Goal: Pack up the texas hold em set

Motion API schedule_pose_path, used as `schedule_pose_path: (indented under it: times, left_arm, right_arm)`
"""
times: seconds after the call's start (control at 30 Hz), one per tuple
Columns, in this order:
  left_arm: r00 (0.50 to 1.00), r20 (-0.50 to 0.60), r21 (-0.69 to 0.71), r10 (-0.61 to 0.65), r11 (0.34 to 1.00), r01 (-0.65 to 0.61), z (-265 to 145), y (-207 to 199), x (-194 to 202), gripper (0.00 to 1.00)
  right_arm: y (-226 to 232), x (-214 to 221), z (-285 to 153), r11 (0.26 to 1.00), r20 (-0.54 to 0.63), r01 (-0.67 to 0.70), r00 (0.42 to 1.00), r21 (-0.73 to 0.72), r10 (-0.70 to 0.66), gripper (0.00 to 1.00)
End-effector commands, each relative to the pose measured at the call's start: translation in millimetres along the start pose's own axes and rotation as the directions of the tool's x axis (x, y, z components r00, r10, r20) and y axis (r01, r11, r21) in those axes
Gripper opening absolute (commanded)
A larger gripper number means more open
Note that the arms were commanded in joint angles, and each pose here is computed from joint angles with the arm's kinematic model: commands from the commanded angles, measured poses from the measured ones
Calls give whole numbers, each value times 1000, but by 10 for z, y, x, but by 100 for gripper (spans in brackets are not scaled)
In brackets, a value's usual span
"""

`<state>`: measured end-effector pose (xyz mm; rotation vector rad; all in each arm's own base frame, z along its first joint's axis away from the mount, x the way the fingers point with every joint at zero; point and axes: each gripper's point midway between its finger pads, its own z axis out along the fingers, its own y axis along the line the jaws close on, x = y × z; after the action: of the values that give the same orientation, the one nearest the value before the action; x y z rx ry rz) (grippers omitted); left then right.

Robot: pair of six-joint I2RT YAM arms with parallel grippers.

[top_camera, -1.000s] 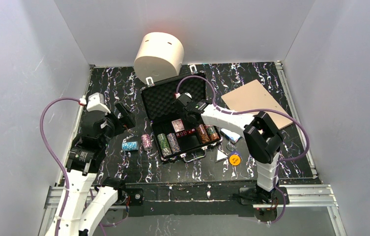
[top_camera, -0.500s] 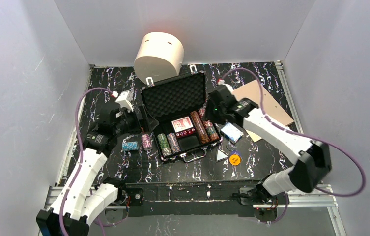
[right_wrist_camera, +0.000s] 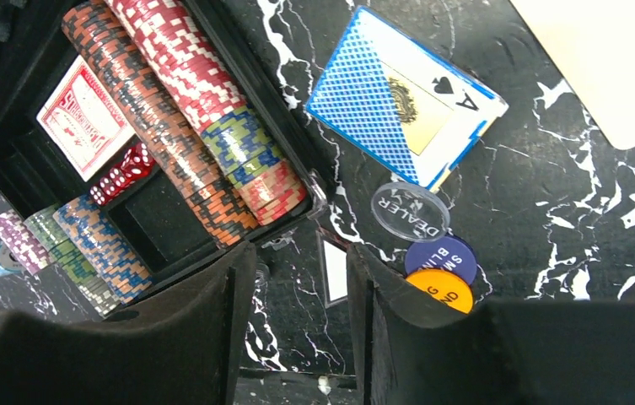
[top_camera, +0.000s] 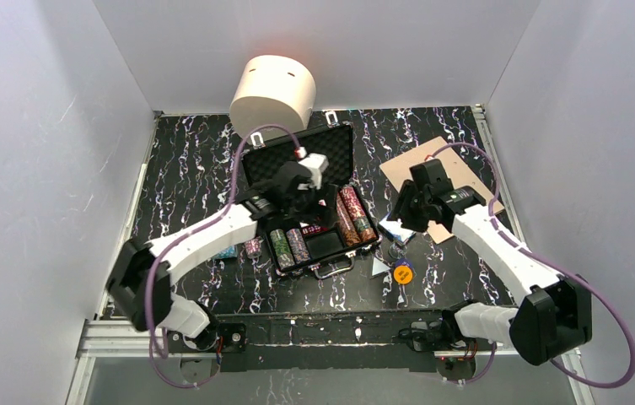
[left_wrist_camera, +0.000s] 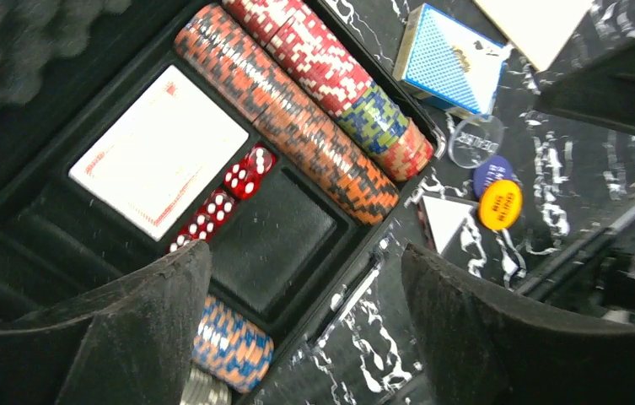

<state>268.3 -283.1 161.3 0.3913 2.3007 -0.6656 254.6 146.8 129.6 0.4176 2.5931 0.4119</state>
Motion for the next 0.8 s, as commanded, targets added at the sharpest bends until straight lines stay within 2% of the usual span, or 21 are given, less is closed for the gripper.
schedule_pose_path:
  times: [0.0,0.13,0.3,0.43,0.53,0.77]
  left_arm:
    - [980,-32,-95,199,975,-201,223,-29,-146,78]
    - [942,-139,-72,304,946,-316,466,-74,-68,73]
    - [903,-242,-2,356,930,-368,663,-24,273,60]
    - [870,-285,25,402,911,-412,758,10,370,50]
    - [869,-286,77,403,914,-399,816,-83,392,49]
    - [851,-307,49,426,900,-433,956,14,422,49]
  right_arm:
    - [-68,37,-55,998,-4,-38,999,-48,38,50]
    - [-180,92,11,991,15,-124,992,-59,125,48]
    - [-365,127,59,988,27,-154,988,-20,154,47]
    - [-417,118,50,986,34,-164,986,-25,165,46]
    - [-432,135,27,987,29,-158,987,-27,159,45]
    - [-505,135,-14,987,55,-160,985,-16,161,45]
